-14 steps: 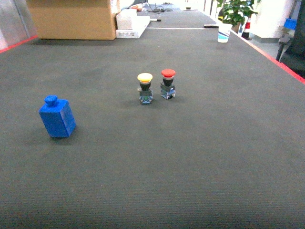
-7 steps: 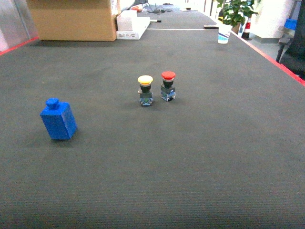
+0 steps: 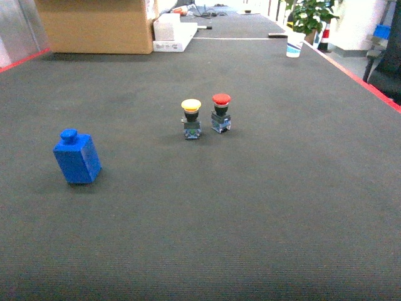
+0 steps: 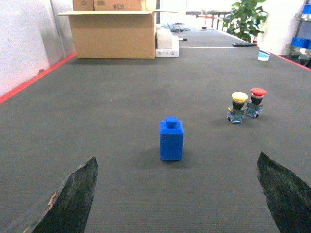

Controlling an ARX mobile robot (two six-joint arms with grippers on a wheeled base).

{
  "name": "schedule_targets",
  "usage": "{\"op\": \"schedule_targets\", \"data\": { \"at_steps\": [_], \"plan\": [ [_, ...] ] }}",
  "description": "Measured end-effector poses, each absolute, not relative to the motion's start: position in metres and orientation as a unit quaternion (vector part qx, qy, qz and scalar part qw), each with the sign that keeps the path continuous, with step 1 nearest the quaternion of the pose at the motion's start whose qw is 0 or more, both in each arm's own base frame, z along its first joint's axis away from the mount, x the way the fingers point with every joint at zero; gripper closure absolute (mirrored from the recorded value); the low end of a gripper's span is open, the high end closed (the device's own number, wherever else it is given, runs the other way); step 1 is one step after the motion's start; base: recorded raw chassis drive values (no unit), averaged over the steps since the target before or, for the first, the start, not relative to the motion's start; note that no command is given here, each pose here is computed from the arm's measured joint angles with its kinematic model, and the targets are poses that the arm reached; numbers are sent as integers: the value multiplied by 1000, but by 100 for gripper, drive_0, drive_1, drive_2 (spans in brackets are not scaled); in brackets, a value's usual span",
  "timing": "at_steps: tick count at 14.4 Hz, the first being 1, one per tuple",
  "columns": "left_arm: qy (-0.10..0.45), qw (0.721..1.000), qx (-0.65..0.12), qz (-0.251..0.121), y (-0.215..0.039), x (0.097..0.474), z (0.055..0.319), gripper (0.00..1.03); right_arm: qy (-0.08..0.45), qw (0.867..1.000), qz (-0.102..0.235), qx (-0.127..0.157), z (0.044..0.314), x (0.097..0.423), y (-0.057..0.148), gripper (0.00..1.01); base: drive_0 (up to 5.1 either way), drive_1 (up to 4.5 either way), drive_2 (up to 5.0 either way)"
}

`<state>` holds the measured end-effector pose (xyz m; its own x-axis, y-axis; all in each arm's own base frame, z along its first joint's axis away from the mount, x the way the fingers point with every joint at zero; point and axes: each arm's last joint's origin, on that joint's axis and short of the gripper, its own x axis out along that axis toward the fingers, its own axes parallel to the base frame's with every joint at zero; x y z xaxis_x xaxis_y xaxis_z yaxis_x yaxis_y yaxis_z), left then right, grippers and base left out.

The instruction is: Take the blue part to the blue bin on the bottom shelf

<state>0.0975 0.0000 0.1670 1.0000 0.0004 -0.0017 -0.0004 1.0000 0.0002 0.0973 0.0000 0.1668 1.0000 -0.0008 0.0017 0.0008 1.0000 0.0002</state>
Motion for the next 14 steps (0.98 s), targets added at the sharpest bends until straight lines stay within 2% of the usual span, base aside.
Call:
{"op": "schedule_targets", "data": {
  "at_steps": [5, 6, 7, 8, 9, 11, 14],
  "plan": [
    [1, 1000, 0, 0, 0, 98, 167, 5, -1, 1000, 0, 0, 167, 97, 0, 3, 0, 0, 0],
    [24, 999, 1, 35, 0, 98, 164, 5, -1, 1000, 0, 0, 167, 97, 0, 3, 0, 0, 0],
    [39, 995, 5, 92, 4, 102, 162, 5, -1, 1000, 0, 0, 167, 97, 0, 3, 0, 0, 0],
    [43, 990, 5, 132, 10, 106, 162, 5, -1, 1000, 0, 0, 167, 97, 0, 3, 0, 0, 0],
    [37, 992, 4, 124, 9, 112, 163, 5, -1, 1000, 0, 0, 167, 97, 0, 3, 0, 0, 0],
    [43, 997, 4, 56, -2, 138, 158, 5, -1, 1000, 0, 0, 167, 97, 0, 3, 0, 0, 0],
    [41, 999, 2, 35, -9, 203, 137, 5, -1, 1000, 0, 0, 167, 97, 0, 3, 0, 0, 0]
  ]
}}
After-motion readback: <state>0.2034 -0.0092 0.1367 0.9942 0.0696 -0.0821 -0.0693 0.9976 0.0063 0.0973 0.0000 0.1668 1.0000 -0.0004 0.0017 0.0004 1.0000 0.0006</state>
